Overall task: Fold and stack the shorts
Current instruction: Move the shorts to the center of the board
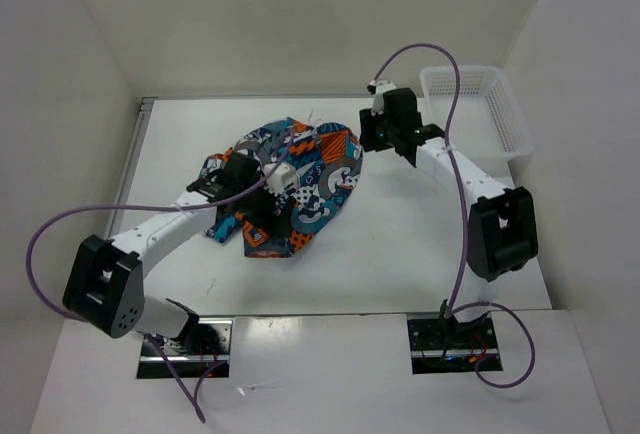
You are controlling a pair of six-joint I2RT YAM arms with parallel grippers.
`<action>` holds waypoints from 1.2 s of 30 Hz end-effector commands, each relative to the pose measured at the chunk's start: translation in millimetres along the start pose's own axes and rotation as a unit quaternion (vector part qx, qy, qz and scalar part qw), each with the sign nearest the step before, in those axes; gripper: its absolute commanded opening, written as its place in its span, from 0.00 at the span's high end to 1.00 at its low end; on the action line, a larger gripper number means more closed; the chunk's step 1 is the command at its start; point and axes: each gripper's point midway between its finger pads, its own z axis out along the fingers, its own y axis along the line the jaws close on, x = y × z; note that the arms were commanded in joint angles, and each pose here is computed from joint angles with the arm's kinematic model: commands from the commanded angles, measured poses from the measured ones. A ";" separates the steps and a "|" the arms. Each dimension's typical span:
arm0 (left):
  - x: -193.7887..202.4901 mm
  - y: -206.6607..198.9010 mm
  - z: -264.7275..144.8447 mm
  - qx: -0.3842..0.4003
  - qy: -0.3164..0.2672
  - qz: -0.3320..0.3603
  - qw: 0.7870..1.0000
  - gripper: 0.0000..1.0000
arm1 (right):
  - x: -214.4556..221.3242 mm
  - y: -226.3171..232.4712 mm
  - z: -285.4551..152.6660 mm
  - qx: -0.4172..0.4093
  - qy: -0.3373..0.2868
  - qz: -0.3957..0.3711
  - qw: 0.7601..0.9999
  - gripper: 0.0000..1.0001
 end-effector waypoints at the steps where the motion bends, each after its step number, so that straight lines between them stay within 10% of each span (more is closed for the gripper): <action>1: -4.8 -11.4 22.8 -0.004 0.007 0.038 0.999 0.00 | -61.8 -37.3 18.8 0.032 -0.078 0.038 0.996 0.54; 11: -51.0 -2.5 43.2 -0.030 -0.025 0.058 0.998 0.00 | -46.0 -60.9 104.0 0.040 -0.035 0.102 0.993 0.54; 18: -26.5 -0.2 61.4 -0.016 0.017 0.045 0.999 0.00 | -29.8 -64.7 134.9 0.046 -0.017 0.132 0.990 0.24; 23: 6.4 9.7 72.3 -0.029 0.049 0.035 0.998 0.03 | 7.9 -62.7 158.9 0.043 0.023 0.162 0.986 0.24; 26: 14.8 11.5 72.1 -0.034 0.060 0.031 0.997 0.14 | 7.9 -60.5 163.8 0.037 0.024 0.172 0.984 0.24; 32: 12.7 4.9 71.5 -0.016 0.059 0.030 0.998 0.70 | 25.5 -46.1 184.4 0.047 0.037 0.174 0.983 0.38; 36: -1.8 12.0 65.3 -0.043 0.033 0.040 0.998 0.98 | 26.3 -50.4 191.9 0.056 0.033 0.173 0.983 0.80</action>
